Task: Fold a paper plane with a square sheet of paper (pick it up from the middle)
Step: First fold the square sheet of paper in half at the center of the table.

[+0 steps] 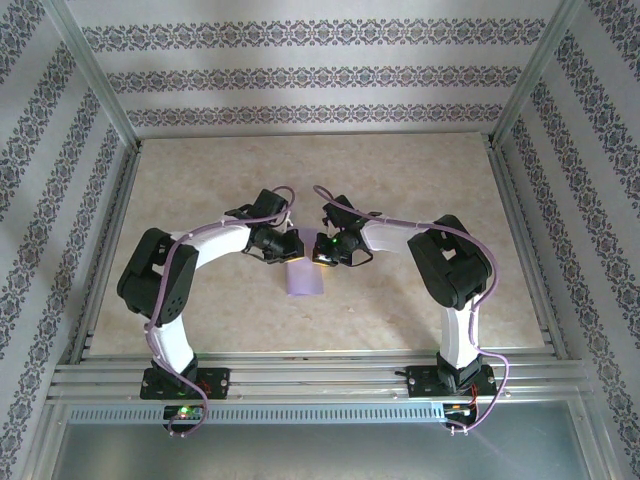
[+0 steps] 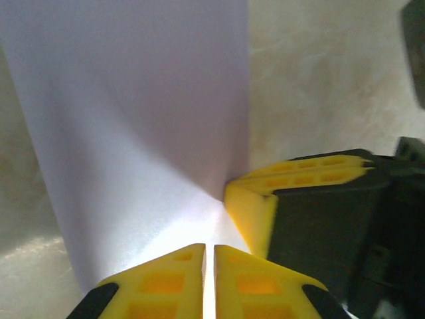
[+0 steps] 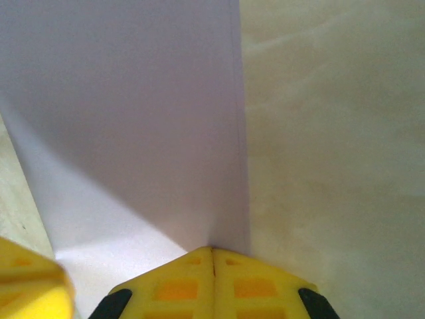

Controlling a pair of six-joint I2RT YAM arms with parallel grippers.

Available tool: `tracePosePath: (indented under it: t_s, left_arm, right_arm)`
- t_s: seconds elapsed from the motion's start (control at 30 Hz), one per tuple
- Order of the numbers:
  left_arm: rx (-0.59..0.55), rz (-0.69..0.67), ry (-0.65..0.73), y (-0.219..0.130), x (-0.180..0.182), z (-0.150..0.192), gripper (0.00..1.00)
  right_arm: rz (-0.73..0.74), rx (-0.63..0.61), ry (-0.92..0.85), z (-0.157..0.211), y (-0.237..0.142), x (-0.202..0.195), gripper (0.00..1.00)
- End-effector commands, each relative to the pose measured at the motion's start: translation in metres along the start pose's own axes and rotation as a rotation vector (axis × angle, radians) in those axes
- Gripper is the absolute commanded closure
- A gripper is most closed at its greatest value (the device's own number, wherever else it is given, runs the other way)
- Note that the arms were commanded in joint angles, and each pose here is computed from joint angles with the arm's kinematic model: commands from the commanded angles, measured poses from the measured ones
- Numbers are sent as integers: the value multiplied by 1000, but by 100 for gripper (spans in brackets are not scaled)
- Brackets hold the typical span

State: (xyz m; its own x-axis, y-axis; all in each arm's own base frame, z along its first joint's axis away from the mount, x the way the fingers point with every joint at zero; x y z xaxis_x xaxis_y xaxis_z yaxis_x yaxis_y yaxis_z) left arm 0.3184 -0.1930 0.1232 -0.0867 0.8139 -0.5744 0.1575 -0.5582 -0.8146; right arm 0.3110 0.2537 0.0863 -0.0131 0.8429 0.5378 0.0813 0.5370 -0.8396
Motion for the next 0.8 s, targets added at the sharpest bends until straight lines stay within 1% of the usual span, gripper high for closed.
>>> tracePosePath:
  t_s: [0.0, 0.13, 0.4, 0.53, 0.63, 0.67, 0.77]
  left_arm:
    - [22, -49, -15, 5, 14, 4, 89]
    - [25, -79, -47, 6, 35, 6, 90]
    - [34, -84, -68, 6, 64, 9, 89]
    - [17, -147, -78, -6, 77, 7, 89]
    - [-29, -145, -40, -26, 66, 1, 89]
    - [-42, -123, -30, -32, 60, -1, 89]
    - [-80, 6, -10, -41, 37, -4, 89]
  right_arm:
    - [305, 130, 65, 32, 30, -55, 97]
    - [337, 137, 71, 34, 30, -58, 97]
    - [422, 172, 80, 39, 34, -67, 98]
    - [446, 178, 79, 40, 34, -70, 98]
    - [451, 170, 73, 40, 32, -69, 98]
    - [449, 169, 71, 40, 32, -68, 98]
    - [448, 170, 70, 40, 32, -67, 98]
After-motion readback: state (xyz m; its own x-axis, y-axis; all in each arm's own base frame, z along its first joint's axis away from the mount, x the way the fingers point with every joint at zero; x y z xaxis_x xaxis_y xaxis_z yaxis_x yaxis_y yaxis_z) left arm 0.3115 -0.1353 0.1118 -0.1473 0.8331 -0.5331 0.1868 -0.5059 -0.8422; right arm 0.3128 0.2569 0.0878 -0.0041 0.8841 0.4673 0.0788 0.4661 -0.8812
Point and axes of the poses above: each hand's point on the last joint's axis, 136 mm out from that joint toward the fingers, its own y axis out along the fingers, its own x axis along the line the jaws close on, z = x × y, the point moved 9 cm from there along -y, back along the fingers, and after that the axes turned 3 degrees about -y, right-handed, at the moved point
